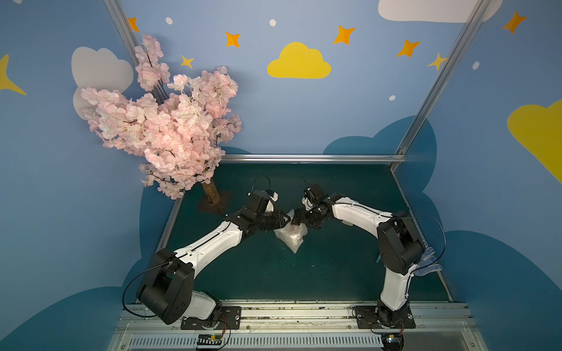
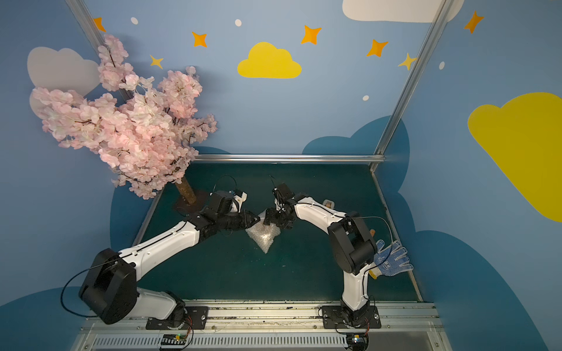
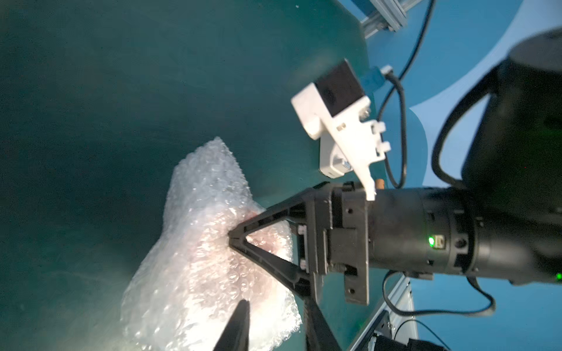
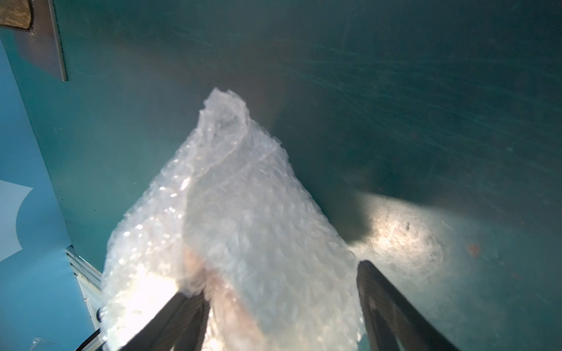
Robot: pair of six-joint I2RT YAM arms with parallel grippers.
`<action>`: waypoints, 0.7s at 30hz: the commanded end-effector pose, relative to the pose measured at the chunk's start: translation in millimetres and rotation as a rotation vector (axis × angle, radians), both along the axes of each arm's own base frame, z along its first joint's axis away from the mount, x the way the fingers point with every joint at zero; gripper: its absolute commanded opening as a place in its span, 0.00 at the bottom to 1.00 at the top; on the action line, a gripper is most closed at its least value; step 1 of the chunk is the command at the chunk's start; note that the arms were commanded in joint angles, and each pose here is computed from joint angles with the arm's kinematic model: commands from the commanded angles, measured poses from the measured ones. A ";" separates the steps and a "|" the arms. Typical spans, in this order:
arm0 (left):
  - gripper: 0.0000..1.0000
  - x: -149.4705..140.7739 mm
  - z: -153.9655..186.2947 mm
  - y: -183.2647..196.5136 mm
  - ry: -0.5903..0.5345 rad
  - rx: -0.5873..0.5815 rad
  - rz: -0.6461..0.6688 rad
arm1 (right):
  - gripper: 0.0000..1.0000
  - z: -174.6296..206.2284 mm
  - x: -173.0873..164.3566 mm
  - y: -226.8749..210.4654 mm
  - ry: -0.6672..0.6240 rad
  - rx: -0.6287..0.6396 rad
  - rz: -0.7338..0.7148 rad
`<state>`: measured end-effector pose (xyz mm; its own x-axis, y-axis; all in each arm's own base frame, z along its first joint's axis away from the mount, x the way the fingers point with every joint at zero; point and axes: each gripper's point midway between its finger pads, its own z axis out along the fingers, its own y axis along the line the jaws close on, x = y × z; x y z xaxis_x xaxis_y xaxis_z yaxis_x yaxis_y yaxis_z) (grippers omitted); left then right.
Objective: Wrap mugs in bubble wrap
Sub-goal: Wrap the mug in bubble wrap.
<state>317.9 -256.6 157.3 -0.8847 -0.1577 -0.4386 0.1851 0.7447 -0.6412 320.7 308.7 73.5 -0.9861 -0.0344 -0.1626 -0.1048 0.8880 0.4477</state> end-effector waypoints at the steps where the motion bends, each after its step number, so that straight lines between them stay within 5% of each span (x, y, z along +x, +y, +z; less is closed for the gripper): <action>1: 0.39 4.5 -18.9 19.8 0.007 0.168 0.023 | 0.75 -22.1 -9.5 -15.3 0.061 -0.085 -0.010; 5: 0.49 7.3 -31.5 23.6 0.014 0.231 0.011 | 0.75 -21.5 -9.5 -13.9 0.062 -0.082 -0.009; 21: 0.52 -2.0 -107.3 17.2 0.178 0.368 -0.050 | 0.76 1.4 -7.2 -5.3 -0.003 -0.018 0.015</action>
